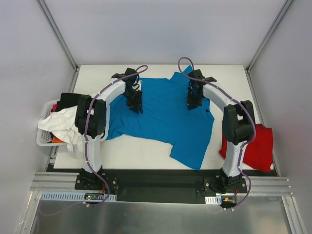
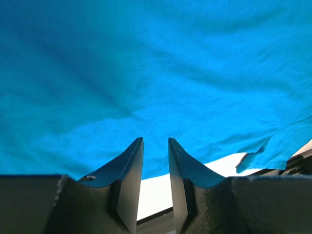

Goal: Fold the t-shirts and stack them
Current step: Flatten the tshirt out

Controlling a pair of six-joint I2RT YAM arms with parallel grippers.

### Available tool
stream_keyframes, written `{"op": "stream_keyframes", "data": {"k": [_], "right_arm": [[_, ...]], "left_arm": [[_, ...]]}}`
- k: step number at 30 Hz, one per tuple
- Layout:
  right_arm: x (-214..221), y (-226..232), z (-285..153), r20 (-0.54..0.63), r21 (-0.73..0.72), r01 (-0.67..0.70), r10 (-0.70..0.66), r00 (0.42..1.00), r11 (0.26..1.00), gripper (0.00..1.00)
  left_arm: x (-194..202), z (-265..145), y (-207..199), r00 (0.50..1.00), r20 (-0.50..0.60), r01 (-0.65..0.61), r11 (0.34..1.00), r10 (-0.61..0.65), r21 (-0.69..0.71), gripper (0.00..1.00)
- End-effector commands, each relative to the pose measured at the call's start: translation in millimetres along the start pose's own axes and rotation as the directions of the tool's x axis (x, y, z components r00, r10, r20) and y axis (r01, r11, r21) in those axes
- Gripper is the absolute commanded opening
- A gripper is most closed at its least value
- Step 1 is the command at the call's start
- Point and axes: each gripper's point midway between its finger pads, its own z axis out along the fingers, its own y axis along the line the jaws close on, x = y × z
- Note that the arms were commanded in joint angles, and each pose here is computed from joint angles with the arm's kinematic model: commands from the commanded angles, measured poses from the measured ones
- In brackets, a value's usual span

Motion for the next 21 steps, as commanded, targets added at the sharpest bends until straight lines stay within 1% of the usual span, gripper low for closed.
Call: {"op": "stream_keyframes", "data": {"k": [1, 2, 6, 9, 15, 21], "right_arm": [[-4, -27, -6, 0.088, 0.19, 0.072, -0.09, 0.992, 0.979, 0.01], [-2, -25, -2, 0.084, 0.187, 0.079, -0.096, 0.992, 0.979, 0.01], [17, -21, 20, 0.009, 0.152, 0.068, -0.071, 0.997, 0.986, 0.01], [18, -18, 26, -0.004, 0.143, 0.062, -0.062, 0.998, 0.988, 0.01], [10, -22, 35, -0.033, 0.137, 0.024, -0.019, 0.999, 0.99, 0.01], [0, -40, 38, -0.042, 0.147, -0.025, 0.032, 0.999, 0.989, 0.01]], "left_arm": [[-6, -25, -6, 0.998, 0.061, -0.024, 0.999, 0.022, 0.04, 0.27], [-4, -25, -2, 0.998, 0.058, -0.015, 0.999, 0.013, 0.04, 0.27], [-9, -34, 8, 0.996, 0.085, 0.013, 0.999, -0.017, 0.044, 0.27], [-9, -39, 11, 0.995, 0.095, 0.021, 0.999, -0.026, 0.047, 0.27], [-8, -43, 17, 0.994, 0.103, 0.04, 0.998, -0.045, 0.05, 0.27], [-11, -47, 21, 0.992, 0.113, 0.052, 0.997, -0.058, 0.053, 0.27]]}}
